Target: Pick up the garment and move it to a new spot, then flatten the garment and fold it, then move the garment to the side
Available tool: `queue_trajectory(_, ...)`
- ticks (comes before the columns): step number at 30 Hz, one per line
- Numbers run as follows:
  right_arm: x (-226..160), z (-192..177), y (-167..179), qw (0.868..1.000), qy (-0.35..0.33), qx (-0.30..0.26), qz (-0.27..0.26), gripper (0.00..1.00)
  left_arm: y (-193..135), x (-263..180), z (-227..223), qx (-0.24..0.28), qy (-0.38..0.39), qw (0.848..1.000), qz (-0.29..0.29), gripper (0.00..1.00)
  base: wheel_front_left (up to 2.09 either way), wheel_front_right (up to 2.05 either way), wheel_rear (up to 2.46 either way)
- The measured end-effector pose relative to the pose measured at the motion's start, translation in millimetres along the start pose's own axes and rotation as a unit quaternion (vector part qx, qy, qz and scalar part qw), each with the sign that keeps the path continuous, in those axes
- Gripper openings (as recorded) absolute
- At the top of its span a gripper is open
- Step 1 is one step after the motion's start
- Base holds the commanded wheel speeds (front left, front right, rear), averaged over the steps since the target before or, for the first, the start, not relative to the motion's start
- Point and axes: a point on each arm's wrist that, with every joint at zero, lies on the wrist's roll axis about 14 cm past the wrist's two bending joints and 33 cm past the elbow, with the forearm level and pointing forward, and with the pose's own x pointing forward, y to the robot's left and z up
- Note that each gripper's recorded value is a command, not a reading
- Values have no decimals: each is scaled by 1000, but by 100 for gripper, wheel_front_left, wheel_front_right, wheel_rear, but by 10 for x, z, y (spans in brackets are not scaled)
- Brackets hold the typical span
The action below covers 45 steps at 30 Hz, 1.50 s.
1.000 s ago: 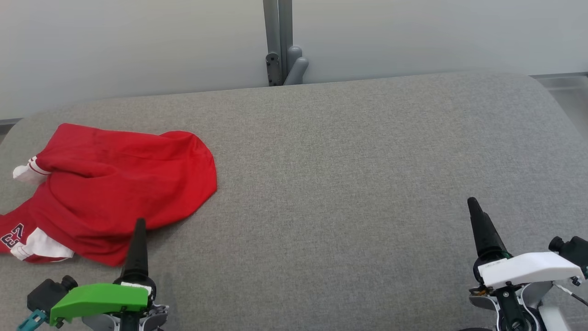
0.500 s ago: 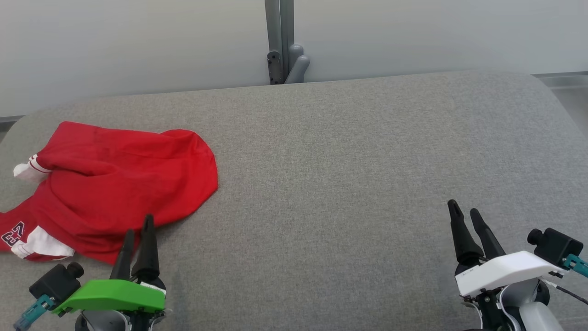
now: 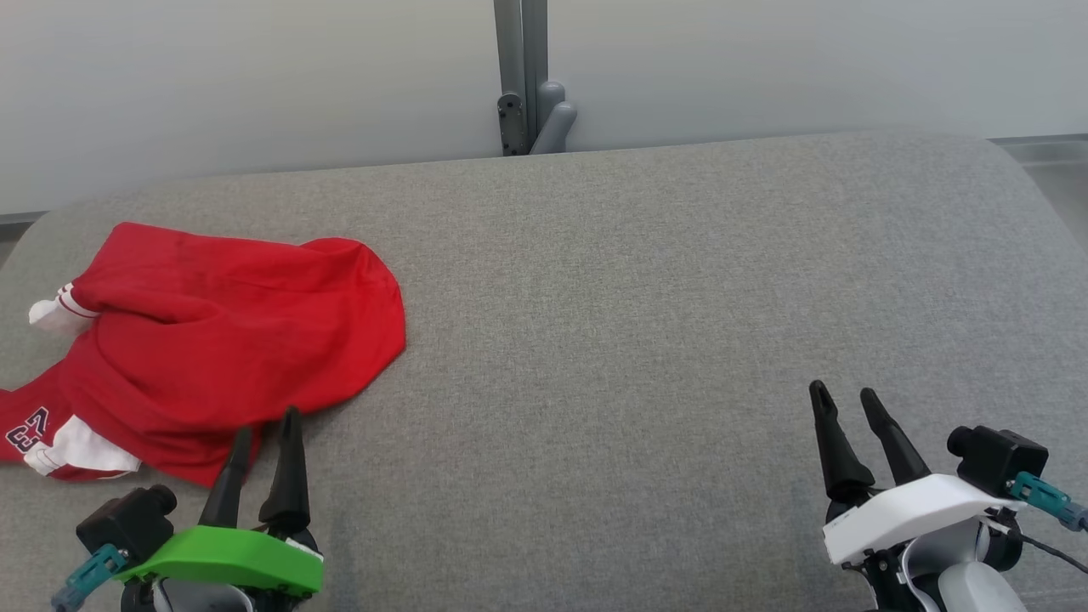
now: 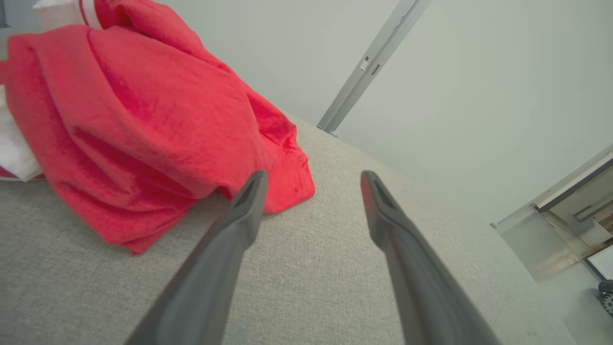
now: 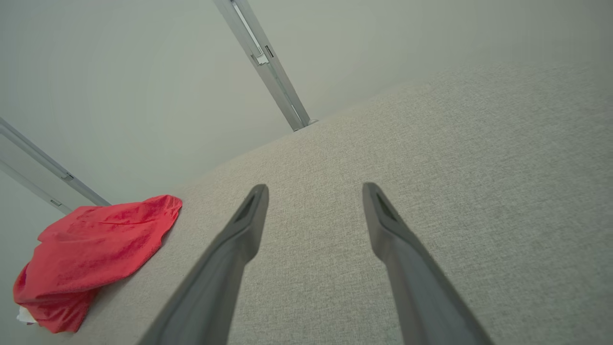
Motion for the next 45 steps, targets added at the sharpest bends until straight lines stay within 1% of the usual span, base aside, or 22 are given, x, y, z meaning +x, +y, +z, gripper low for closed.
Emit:
queue_trajectory(9, -22, 16, -6, 998, -5, -60, 5, 100, 81, -42, 39, 59, -6, 998, 5, 100, 0, 0, 0)
queue_trajectory(19, -41, 18, 3, 994, -10, -106, 10, 100, 100, -76, 97, 111, -18, 994, 4, 100, 0, 0, 0)
queue_trajectory(26, -47, 54, -49, 992, -20, -126, 0, 100, 119, -91, 71, 147, -12, 989, 0, 100, 0, 0, 0)
queue_trajectory(32, -62, 70, -91, 989, -24, -147, -6, 100, 194, -131, -14, 164, 2, 986, 6, 100, 0, 0, 0)
queue_trajectory(45, -80, 66, -115, 981, -28, -189, -8, 100, 232, -155, -40, 208, 6, 978, 3, 100, 0, 0, 0)
